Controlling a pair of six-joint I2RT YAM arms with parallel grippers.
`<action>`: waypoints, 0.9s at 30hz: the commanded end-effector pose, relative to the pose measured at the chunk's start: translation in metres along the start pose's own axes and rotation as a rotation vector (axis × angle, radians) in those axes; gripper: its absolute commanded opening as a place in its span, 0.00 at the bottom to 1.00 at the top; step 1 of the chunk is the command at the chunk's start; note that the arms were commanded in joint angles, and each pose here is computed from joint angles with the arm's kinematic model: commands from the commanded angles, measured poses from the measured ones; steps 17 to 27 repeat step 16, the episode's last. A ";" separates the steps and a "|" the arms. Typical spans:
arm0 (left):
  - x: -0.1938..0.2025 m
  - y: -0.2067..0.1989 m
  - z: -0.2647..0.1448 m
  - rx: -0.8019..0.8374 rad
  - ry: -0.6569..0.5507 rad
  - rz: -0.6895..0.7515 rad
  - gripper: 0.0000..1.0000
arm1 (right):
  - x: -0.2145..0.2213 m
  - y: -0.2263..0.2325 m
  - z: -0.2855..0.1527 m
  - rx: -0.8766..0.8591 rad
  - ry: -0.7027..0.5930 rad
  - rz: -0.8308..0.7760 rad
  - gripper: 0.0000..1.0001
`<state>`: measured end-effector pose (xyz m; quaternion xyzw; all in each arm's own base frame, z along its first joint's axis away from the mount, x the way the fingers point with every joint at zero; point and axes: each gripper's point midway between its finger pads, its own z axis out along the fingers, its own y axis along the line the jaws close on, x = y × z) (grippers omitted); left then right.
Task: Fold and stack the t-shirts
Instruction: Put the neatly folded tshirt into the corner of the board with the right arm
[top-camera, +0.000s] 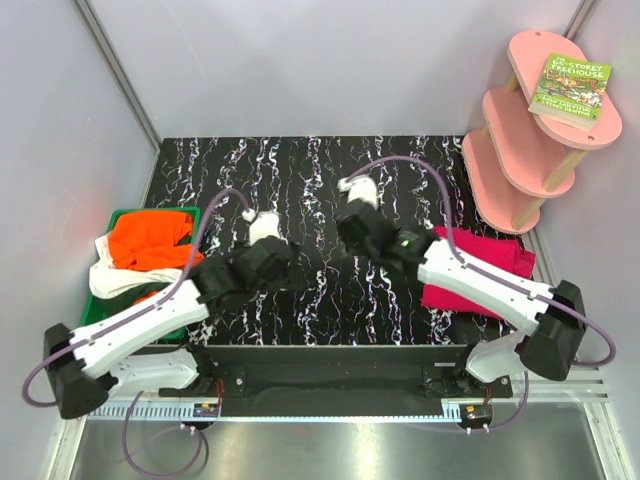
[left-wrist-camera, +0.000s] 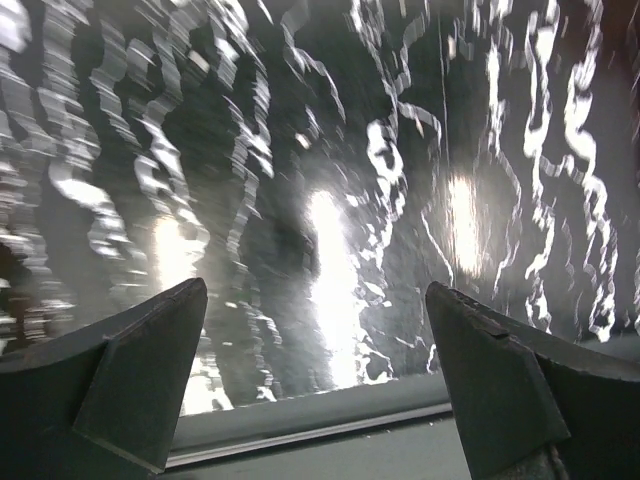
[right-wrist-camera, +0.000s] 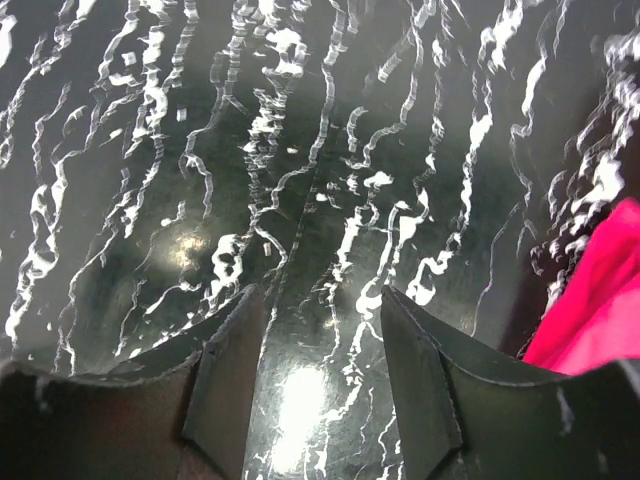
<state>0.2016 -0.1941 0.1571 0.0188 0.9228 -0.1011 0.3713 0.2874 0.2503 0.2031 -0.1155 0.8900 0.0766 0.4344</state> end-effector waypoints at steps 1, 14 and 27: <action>-0.054 0.040 -0.046 -0.151 -0.189 0.001 0.98 | -0.035 0.023 -0.033 0.151 -0.189 -0.168 0.60; -0.038 0.068 -0.055 -0.230 -0.179 -0.051 0.99 | -0.002 0.021 -0.040 0.196 -0.211 -0.133 0.67; -0.037 0.067 -0.052 -0.237 -0.172 -0.057 0.99 | -0.005 0.018 -0.042 0.210 -0.223 -0.134 0.67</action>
